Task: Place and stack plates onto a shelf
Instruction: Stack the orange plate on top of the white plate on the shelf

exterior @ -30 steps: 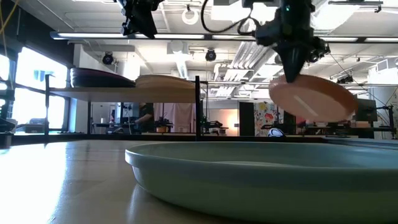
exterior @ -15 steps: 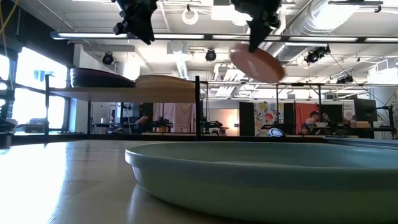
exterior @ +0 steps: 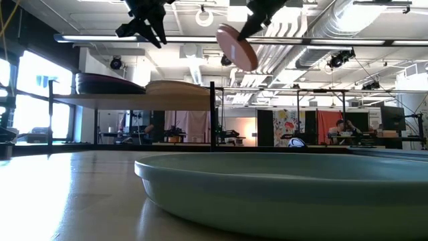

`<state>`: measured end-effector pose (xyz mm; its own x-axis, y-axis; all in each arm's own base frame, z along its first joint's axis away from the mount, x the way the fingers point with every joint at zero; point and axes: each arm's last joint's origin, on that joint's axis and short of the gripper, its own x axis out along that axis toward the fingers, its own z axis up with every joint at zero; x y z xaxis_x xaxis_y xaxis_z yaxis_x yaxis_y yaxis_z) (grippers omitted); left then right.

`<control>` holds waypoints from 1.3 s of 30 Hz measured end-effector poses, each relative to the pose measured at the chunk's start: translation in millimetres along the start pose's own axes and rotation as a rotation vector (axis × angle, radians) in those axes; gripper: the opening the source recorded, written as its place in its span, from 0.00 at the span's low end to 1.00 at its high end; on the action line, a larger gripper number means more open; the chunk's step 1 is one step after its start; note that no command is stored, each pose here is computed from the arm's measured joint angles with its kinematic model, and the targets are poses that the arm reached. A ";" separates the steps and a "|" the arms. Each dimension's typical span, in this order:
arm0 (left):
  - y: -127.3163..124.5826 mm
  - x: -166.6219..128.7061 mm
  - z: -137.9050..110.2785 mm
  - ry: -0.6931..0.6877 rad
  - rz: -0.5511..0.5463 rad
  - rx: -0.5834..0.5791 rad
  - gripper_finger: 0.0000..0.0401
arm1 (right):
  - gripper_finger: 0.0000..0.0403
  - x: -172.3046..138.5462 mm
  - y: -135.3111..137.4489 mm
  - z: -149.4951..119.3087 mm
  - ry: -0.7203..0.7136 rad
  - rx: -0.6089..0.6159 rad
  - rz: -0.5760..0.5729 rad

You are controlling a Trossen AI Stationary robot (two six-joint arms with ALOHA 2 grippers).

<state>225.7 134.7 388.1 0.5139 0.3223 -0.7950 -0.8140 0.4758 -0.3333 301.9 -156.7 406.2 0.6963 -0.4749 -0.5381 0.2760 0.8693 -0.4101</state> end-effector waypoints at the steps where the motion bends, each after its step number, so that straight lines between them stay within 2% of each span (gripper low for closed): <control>1: 0.0 0.0 0.0 -0.001 0.001 -0.008 0.19 | 0.00 1.4 -3.0 1.8 -0.034 -0.004 0.001; 5: 0.0 0.0 0.0 -0.001 0.001 -0.027 0.19 | 0.00 10.6 -11.1 8.3 -0.156 -0.007 0.024; 12: -0.2 0.0 0.0 0.000 -0.003 -0.069 0.19 | 0.00 42.6 -10.5 12.8 -0.241 -0.044 0.033; 18: -0.5 0.0 0.5 -0.004 -0.007 -0.069 0.19 | 0.00 63.8 -2.2 14.2 -0.311 -0.054 0.142; 26: -3.1 -0.1 0.0 0.032 -0.075 -0.068 0.19 | 0.00 96.8 19.7 6.9 -0.306 -0.088 0.316; 29: -5.0 -0.5 0.8 0.039 -0.116 -0.066 0.19 | 0.00 105.0 26.7 3.6 -0.283 -0.112 0.345; 34: -8.1 -9.1 3.2 -0.001 -0.199 -0.044 0.19 | 0.00 111.1 37.1 3.1 -0.271 -0.129 0.378; 39: -10.2 -25.0 6.6 -0.097 -0.270 -0.035 0.19 | 0.00 111.7 45.3 4.0 -0.271 -0.145 0.415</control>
<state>223.0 127.2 414.8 0.7356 0.2648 -0.6235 -0.6519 0.5269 -0.5453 394.8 -169.9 330.5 0.8794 -0.0244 -0.4755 -0.1418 0.9399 -0.3106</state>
